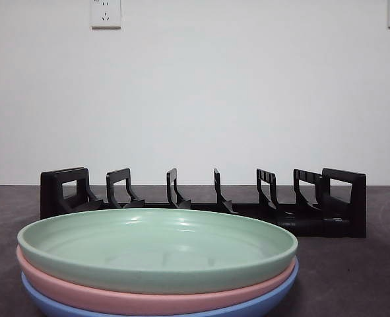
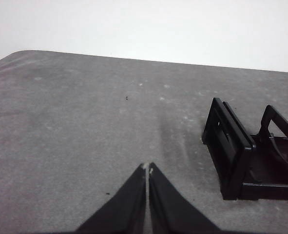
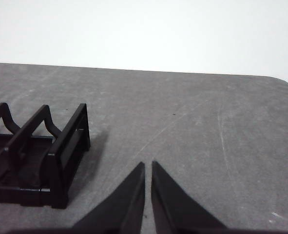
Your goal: Place the plate
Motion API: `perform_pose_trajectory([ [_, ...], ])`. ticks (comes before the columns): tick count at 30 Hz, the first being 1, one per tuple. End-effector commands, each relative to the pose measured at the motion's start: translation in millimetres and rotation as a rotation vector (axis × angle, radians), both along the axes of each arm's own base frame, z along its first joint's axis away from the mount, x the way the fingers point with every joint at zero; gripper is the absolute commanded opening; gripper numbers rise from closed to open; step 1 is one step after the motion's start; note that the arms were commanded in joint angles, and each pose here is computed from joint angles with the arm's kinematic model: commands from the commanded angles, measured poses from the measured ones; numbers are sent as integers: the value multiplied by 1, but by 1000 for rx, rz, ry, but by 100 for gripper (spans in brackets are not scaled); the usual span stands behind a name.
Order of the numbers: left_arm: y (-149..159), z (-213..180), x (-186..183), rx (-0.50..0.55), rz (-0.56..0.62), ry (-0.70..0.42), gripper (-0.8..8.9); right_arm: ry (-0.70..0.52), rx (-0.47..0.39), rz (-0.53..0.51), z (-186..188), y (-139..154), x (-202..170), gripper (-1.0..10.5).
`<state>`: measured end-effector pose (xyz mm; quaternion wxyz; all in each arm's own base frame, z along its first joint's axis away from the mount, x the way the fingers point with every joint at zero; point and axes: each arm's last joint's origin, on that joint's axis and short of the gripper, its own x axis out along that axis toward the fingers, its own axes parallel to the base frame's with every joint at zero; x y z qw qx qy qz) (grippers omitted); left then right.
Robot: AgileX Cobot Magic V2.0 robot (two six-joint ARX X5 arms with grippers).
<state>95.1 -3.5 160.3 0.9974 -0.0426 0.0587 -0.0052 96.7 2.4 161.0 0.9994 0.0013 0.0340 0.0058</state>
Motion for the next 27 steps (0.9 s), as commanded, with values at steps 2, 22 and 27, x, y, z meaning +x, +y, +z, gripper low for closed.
perform_pose_trajectory([
  [2,0,-6,1,10,0,10,7,-18,15,-3,1,0,0,21],
  [22,0,-6,1,10,0,9,7,-31,15,-3,2,0,0,22],
  [27,0,-6,1,10,0,9,7,-31,15,-3,2,0,0,21],
])
